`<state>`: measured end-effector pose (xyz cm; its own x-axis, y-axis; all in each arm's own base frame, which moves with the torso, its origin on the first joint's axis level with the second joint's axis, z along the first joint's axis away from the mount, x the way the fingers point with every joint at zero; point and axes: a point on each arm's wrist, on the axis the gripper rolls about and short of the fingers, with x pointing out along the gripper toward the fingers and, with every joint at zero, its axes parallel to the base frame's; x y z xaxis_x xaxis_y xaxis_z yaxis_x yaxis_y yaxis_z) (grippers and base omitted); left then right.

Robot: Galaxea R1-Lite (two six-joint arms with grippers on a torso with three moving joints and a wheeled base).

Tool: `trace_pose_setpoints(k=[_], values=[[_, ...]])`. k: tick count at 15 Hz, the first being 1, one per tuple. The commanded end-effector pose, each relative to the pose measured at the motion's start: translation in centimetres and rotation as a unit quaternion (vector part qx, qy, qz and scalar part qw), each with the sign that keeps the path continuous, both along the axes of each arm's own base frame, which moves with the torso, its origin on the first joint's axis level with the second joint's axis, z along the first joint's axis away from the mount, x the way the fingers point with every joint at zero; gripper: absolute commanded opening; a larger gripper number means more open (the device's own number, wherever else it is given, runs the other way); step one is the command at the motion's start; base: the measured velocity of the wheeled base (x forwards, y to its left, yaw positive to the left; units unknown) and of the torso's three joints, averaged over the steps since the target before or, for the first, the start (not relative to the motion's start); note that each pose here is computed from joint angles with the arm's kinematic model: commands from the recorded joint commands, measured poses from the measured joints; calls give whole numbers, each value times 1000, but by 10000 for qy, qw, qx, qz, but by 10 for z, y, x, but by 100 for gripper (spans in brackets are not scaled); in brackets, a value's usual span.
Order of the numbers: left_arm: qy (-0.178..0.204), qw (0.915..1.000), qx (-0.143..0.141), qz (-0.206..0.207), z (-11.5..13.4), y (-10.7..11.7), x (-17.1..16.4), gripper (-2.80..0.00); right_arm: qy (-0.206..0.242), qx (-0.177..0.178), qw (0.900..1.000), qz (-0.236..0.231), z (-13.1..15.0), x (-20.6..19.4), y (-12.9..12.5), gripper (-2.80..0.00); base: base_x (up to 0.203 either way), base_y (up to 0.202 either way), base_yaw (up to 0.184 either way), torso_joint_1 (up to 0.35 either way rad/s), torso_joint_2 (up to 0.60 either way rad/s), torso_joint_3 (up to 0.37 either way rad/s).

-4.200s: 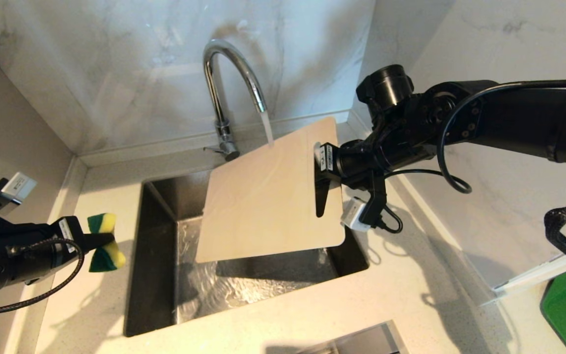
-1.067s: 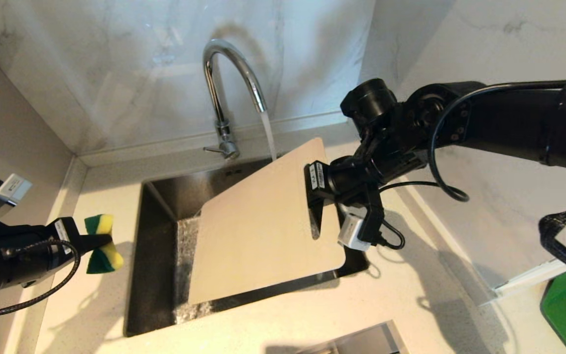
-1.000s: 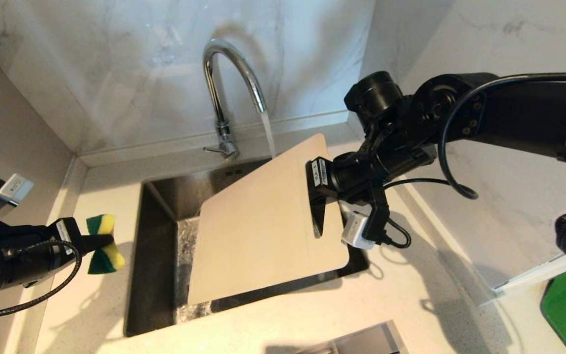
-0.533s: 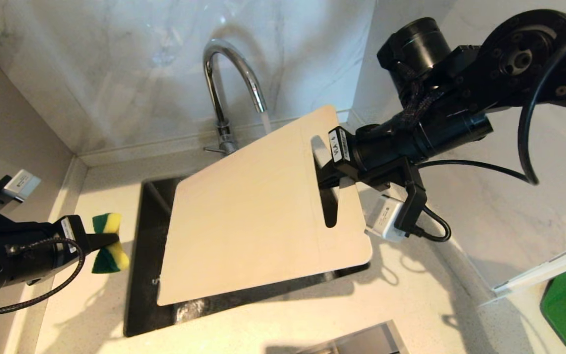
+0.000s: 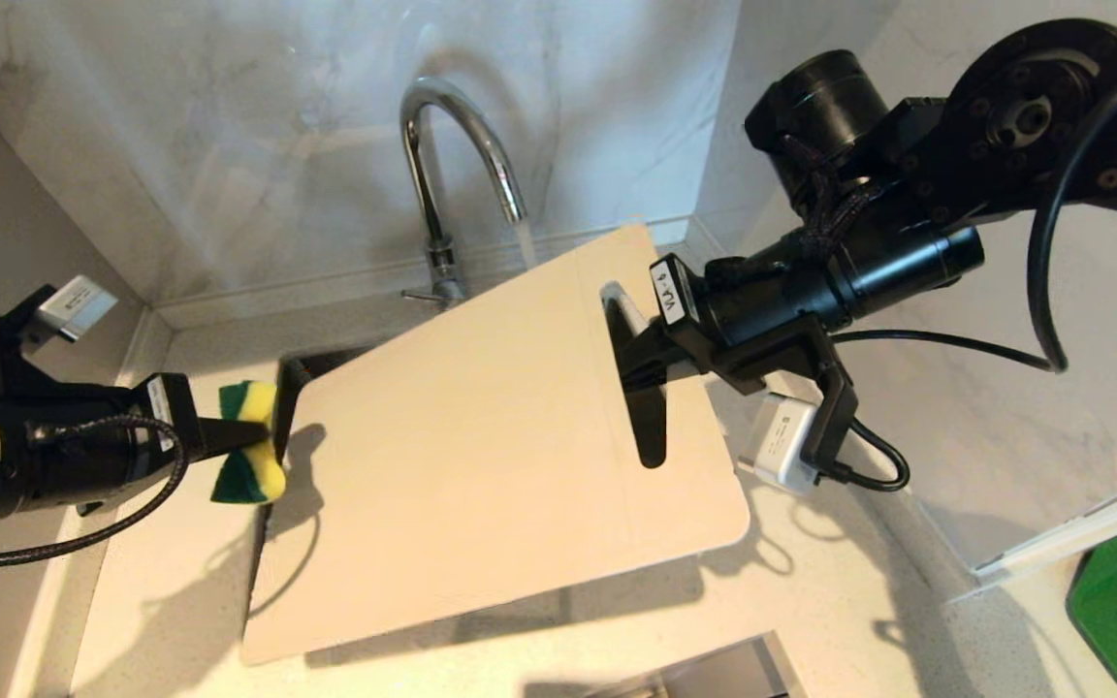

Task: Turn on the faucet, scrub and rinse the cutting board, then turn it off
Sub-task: Scrub the cutting board underwater

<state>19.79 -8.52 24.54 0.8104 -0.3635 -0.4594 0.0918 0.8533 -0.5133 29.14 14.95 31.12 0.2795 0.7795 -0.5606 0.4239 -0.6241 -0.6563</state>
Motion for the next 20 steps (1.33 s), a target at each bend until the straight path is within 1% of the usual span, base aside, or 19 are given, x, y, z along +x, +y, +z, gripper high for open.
trace_pose_setpoints(k=[1,4,5,6,7,8,9,10,11,13,15,20], values=[[-11,9998,-20,-215,5,-17,10,-280,10,-39,10000,64,-4,2,1,-280,0,0,0,0,0,0],[-53,9994,-93,-329,14,-34,26,-280,62,-76,9999,76,-7,4,4,-280,0,0,0,0,0,0],[-38,9992,-125,-388,18,-42,31,-280,54,-80,9999,101,-7,3,6,-280,0,0,0,0,0,0],[22,9985,-119,-540,19,-54,31,-280,42,-111,9999,89,-6,2,7,-280,0,0,0,0,0,0],[45,9979,-69,-644,19,-65,29,-280,69,-258,9996,-4,-8,1,7,-280,0,0,0,0,0,0],[-3,9976,-20,-689,20,-75,27,-280,93,-489,9987,-130,-11,-1,10,-280,0,0,0,0,0,0],[-75,9974,-3,-721,24,-85,28,-280,92,-802,9964,-258,-16,-3,16,-280,0,0,0,0,0,0],[-125,9970,-4,-770,26,-93,29,-280,95,-1008,9945,-263,-19,-6,24,-280,0,0,0,0,0,0],[-167,9963,7,-841,28,-104,30,-280,112,-1077,9938,-261,-21,-6,27,-280,0,0,0,0,0,0],[-244,9962,73,-830,29,-123,36,-280,77,-1062,9940,-270,-19,-8,26,-280,0,0,0,0,0,0],[-297,9961,82,-825,34,-137,46,-280,63,-1060,9942,-179,-19,-12,31,-280,0,0,0,0,0,0],[-236,9959,167,-858,27,-168,78,-280,-34,-1029,9946,-139,-11,-22,30,-280,0,0,0,0,0,0]])
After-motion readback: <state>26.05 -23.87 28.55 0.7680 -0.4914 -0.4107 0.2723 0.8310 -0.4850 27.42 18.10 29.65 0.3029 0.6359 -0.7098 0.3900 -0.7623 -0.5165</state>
